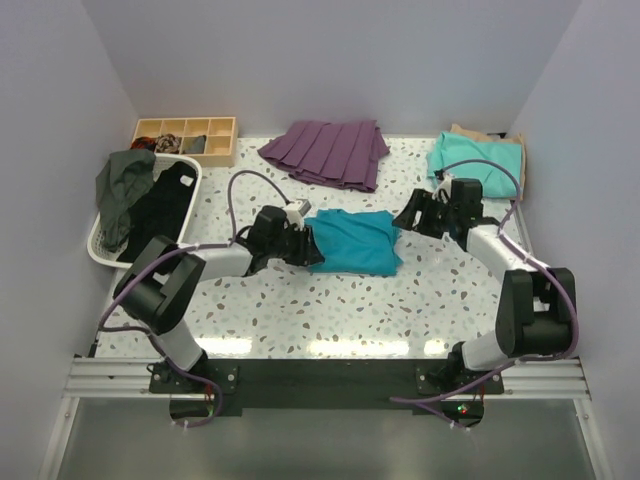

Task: Fold and stack the t-shirts
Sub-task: Smooth out wrinkles on the folded tshirt, then put the neatly folded tshirt into the corner of the board with the right arm

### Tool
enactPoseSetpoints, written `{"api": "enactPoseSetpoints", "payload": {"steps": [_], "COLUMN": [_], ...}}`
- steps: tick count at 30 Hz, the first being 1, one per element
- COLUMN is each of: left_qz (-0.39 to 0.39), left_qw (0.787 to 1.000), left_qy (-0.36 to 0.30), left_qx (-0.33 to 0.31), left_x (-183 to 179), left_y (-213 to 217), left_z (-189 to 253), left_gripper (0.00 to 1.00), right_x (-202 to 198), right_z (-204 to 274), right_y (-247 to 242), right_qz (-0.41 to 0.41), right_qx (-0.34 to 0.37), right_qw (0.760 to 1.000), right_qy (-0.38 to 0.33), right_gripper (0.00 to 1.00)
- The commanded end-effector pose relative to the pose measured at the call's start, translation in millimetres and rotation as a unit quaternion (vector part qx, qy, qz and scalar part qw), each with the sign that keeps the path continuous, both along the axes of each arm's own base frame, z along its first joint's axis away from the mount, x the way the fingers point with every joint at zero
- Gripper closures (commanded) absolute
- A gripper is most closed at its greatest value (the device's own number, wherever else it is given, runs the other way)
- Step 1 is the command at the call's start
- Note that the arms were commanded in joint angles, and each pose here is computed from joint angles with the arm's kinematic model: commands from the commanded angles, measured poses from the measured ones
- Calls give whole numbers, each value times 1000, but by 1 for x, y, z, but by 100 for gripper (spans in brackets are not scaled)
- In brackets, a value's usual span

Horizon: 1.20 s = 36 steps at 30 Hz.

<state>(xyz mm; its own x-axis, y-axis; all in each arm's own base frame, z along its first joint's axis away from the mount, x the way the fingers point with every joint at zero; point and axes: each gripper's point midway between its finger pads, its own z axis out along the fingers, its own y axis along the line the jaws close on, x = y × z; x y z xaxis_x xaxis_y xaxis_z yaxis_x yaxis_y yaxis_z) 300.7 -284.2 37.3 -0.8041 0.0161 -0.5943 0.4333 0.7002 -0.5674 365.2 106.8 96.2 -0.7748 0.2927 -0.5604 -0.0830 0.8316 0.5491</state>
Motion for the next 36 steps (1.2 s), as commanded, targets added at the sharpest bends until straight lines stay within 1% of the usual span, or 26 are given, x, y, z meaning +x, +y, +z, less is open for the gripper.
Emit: {"api": "enactPoseSetpoints", "payload": {"steps": [1,2,4,5,8,11,17,21,24,28,33,36], "left_qz": [54,76,101,124,144,143,132,129,144,181,194,199], "left_qw": [994,991,987,982,976,977,979,980,977,965,956,952], "left_qy": [-89,-109,-119,-138,-158,-153,-148,-145,-152,-183,-214,-231], "left_qx": [14,18,30,33,40,51,38,34,33,44,47,36], "left_x": [27,34,36,41,46,46,42,40,41,49,51,50], "left_y": [13,19,30,37,49,53,48,47,51,65,74,75], "left_z": [51,64,72,85,99,99,97,98,104,132,169,191], "left_gripper": [57,57,57,56,53,53,53,53,53,53,53,53], "right_x": [0,0,1,3,2,4,2,-3,-4,-3,-5,-6], "right_z": [-3,-5,-10,-10,-17,-20,-23,-32,-35,-31,-32,-33], "right_y": [-27,-25,-21,-18,-9,-2,7,13,14,11,6,6], "right_qz": [-34,-32,-27,-24,-12,-2,15,27,28,23,24,27], "right_qx": [-76,-74,-60,-53,-28,-8,16,31,34,23,5,5], "right_qw": [996,997,998,998,999,1000,999,998,998,998,998,998], "right_qy": [10,13,22,20,30,29,32,48,53,48,55,57], "right_gripper": [27,27,27,26,26,26,25,25,25,24,23,23]}}
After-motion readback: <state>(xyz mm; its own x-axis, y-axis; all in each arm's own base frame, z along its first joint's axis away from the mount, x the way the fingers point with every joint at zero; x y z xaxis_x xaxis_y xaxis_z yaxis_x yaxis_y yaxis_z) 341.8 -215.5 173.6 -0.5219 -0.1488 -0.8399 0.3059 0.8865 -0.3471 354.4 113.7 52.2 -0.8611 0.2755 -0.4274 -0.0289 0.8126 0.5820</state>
